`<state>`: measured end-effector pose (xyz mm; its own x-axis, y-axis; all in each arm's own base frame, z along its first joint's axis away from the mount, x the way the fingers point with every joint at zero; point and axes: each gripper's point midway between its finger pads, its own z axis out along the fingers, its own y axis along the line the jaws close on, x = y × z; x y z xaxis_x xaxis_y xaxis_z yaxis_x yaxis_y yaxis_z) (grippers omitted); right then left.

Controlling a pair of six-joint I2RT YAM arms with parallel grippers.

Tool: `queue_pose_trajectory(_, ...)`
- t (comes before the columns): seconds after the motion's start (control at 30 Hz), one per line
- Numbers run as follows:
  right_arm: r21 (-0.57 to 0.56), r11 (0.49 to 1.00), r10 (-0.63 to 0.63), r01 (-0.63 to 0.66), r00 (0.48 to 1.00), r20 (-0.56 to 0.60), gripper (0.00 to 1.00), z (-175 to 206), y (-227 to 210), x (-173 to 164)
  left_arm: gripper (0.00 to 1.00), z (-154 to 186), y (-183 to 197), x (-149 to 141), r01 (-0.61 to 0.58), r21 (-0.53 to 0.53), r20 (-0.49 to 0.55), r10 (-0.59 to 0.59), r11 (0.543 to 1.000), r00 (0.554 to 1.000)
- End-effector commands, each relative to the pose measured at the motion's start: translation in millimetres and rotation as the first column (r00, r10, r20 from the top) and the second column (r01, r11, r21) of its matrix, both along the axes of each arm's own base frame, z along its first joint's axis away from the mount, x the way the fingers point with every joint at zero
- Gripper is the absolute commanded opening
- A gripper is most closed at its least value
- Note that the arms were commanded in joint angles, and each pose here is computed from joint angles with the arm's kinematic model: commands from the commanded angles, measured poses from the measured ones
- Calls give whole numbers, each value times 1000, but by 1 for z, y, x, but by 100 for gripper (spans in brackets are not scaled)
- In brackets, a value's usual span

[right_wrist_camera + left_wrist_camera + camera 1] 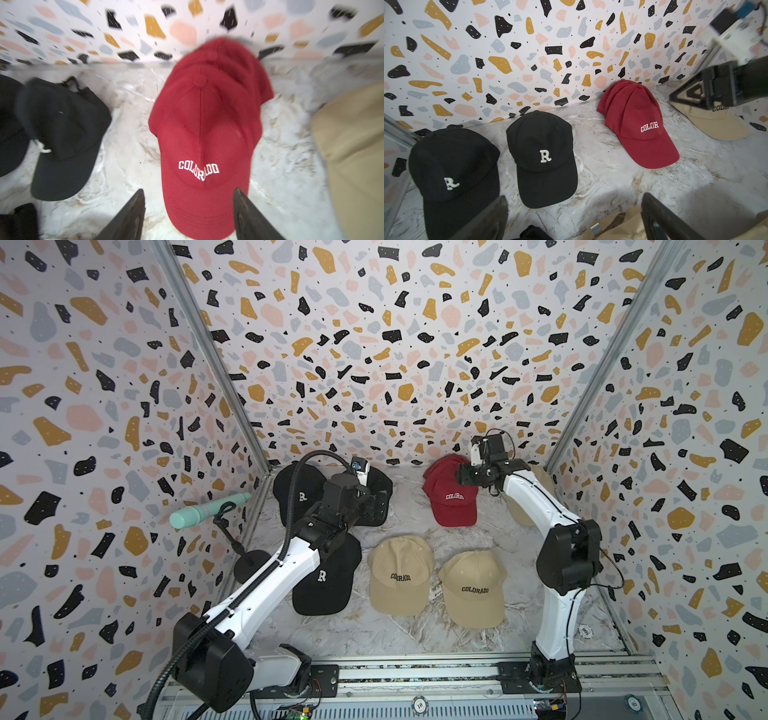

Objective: Stack the baseball caps by color
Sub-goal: Place the baseball cap on the baseball cap, then move the baseball cap to the center of the board.

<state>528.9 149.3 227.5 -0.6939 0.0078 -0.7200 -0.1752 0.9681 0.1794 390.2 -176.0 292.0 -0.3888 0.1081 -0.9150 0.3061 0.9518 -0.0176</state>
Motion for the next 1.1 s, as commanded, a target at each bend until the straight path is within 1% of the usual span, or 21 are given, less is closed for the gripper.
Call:
queue_pose_trajectory(0.0, -67, 997, -28, 28, 1000, 8, 68, 9, -40, -17, 100, 30, -16, 6, 47, -107, 54, -41, 993, 998)
queue_pose_trajectory(0.13, -88, 988, -126, 128, 992, 29, 68, 0, -95, -29, 100, 39, -41, 4, 103, -150, 76, -92, 983, 993)
queue_pose_trajectory(0.23, -48, 977, -203, 205, 978, 53, 68, -8, -129, -37, 100, 41, -65, 2, 147, -165, 79, -136, 975, 988)
queue_pose_trajectory(0.4, -27, 957, -286, 289, 955, 84, 67, -29, -163, -47, 100, 43, -111, -6, 225, -175, 83, -213, 958, 973)
queue_pose_trajectory(0.57, -15, 937, -346, 349, 933, 98, 66, -46, -190, -45, 100, 41, -142, -13, 267, -189, 81, -256, 945, 963)
queue_pose_trajectory(0.73, -16, 910, -411, 414, 908, 84, 65, -64, -223, -36, 100, 38, -157, -18, 271, -191, 72, -262, 943, 962)
queue_pose_trajectory(0.9, -23, 907, -417, 420, 905, 87, 64, -77, -245, -21, 100, 32, -159, -19, 258, -199, 57, -251, 946, 966)
queue_pose_trajectory(1.07, -23, 908, -415, 419, 904, 101, 64, -84, -259, -4, 100, 26, -156, -16, 229, -185, 40, -226, 956, 973)
